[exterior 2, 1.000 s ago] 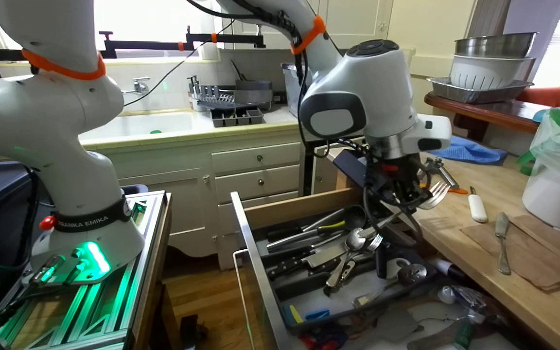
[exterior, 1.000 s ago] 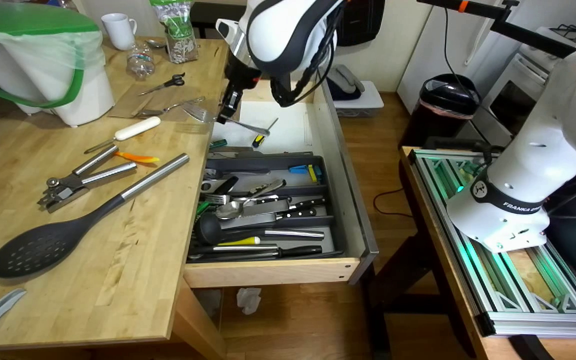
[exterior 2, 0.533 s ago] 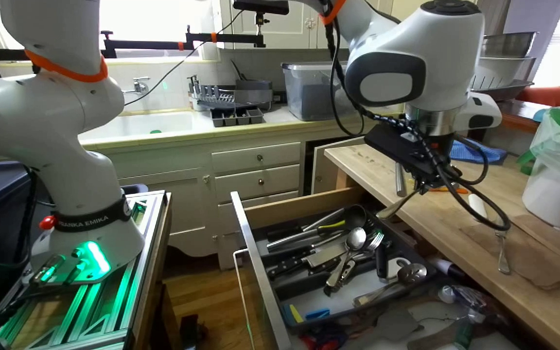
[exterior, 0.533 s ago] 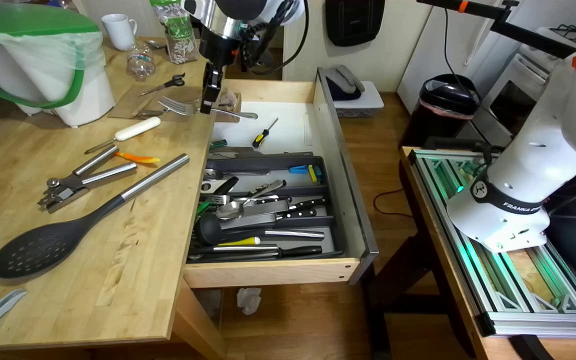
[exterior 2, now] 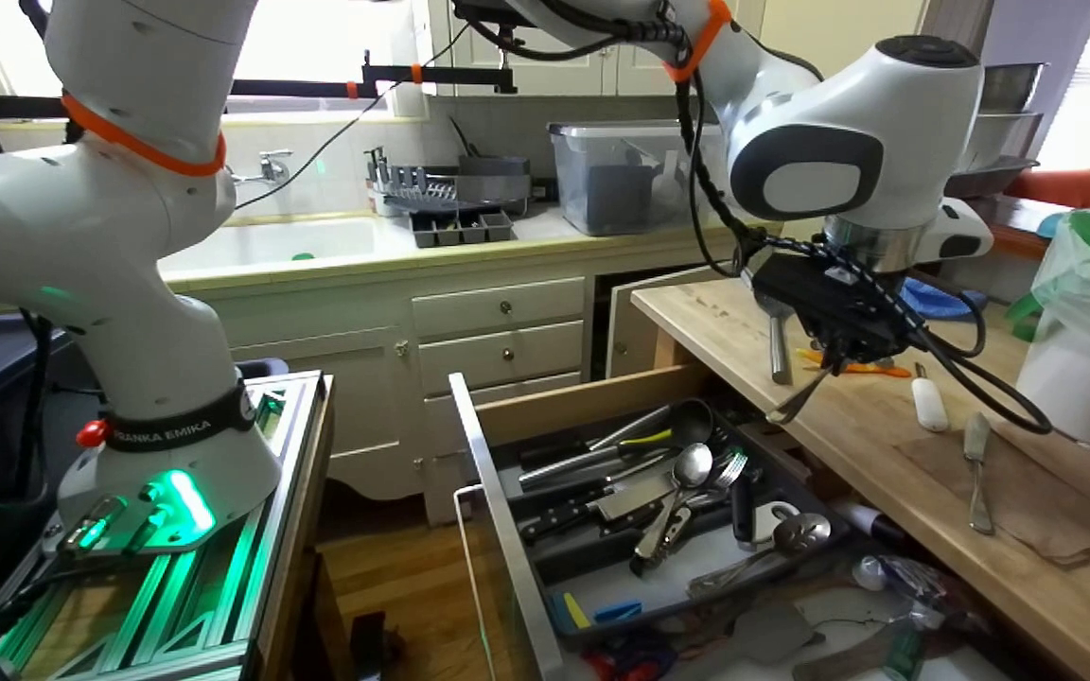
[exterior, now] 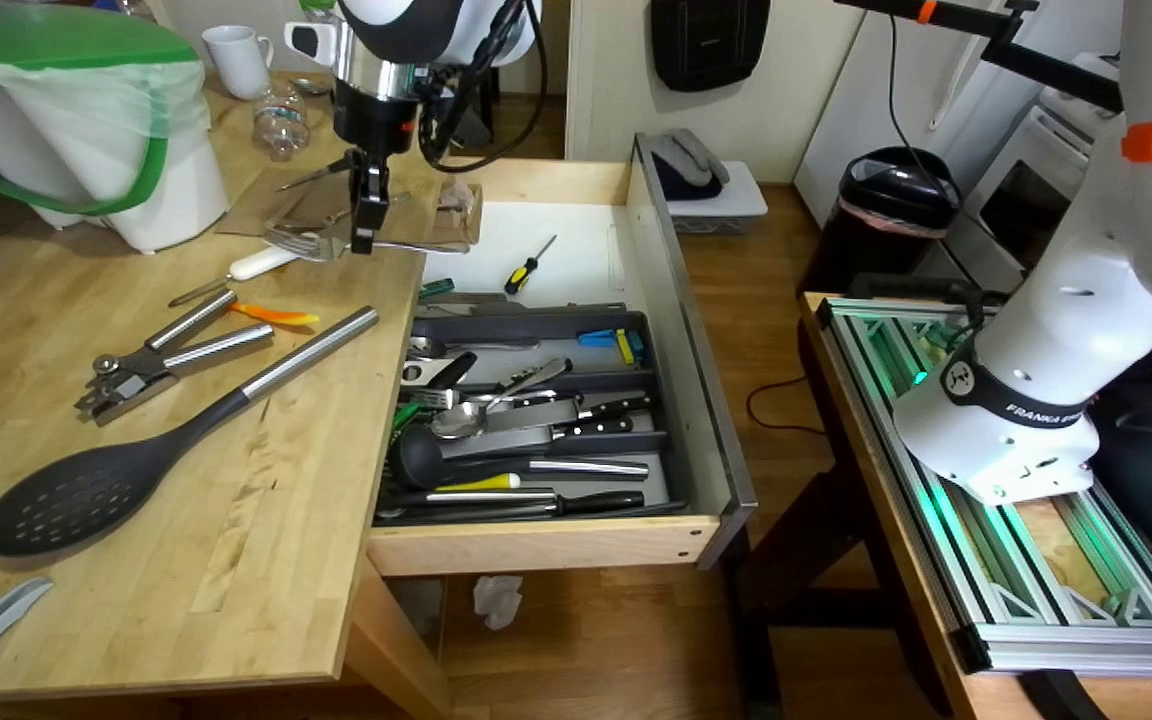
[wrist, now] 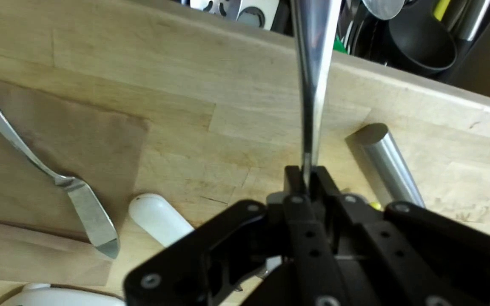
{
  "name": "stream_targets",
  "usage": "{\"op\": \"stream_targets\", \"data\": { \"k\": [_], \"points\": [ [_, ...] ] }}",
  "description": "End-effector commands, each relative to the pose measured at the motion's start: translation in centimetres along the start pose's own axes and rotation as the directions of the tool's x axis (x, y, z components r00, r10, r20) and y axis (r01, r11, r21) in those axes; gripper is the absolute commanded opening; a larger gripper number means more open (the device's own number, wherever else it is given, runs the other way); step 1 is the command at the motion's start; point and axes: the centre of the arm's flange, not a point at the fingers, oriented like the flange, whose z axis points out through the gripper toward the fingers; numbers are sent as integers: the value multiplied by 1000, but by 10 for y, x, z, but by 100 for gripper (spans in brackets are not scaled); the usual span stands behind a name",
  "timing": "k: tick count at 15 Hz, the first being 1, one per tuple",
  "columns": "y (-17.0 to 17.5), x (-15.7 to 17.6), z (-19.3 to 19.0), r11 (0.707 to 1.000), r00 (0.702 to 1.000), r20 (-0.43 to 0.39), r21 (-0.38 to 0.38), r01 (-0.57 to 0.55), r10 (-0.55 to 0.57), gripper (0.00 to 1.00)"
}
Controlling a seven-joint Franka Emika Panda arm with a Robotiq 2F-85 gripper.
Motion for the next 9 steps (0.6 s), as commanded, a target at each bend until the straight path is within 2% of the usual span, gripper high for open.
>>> {"op": "stream_targets", "data": {
  "k": [1, 9],
  "points": [
    [16, 28, 26, 997, 996, 42, 1, 76, -76, 2],
    [48, 29, 55, 984, 985, 107, -103, 146, -135, 2]
  ]
}}
